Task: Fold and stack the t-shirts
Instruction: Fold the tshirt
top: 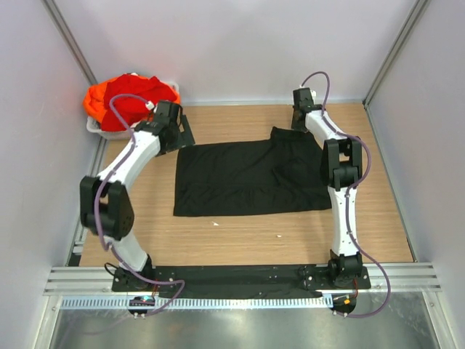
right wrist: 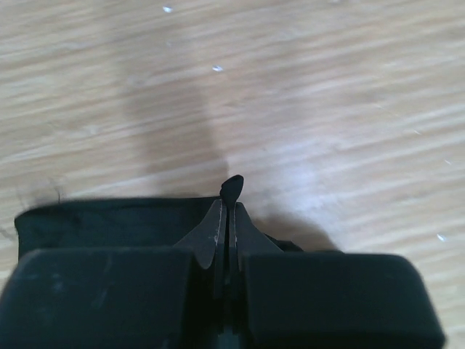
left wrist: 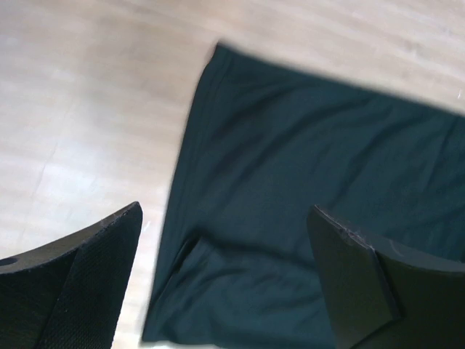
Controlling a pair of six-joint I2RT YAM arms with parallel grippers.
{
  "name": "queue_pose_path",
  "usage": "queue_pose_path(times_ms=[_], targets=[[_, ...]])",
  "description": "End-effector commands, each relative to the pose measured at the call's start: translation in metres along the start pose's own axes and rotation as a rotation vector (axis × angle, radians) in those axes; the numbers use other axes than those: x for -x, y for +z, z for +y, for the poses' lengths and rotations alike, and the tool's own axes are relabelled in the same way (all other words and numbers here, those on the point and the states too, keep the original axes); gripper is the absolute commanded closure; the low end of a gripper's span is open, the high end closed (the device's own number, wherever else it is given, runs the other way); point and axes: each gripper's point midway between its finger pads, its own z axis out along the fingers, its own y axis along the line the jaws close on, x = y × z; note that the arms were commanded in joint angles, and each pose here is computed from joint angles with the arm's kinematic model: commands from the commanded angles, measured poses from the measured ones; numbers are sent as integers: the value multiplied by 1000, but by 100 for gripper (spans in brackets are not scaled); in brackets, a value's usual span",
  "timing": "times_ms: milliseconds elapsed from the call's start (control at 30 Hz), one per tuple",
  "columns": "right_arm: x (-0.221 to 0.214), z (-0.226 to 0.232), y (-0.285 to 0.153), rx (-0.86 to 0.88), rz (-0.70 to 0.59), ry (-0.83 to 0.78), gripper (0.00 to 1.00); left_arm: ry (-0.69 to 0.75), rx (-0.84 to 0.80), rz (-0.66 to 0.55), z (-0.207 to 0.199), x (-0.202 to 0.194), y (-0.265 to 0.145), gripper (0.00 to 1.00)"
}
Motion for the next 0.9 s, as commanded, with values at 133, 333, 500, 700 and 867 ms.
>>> queue_pose_path(times_ms=[133,333,500,700,867], targets=[[28,-54,-33,-126,-72,47,99,-42,-67,-66,-58,67,67,7],[22,-76,-20,-185,-50,38,99,19,-46,-23,-71,76,113,10],[19,-91,-13,-201,-40,47,99,48,-95,-16,-84,72,142,11],[16,-87,-8,-176,-33,40,99,84,-97,15,-86,60,175,22],[15,-85,-6,-169,-29,44,99,100,-119,39,-87,46,190,33]])
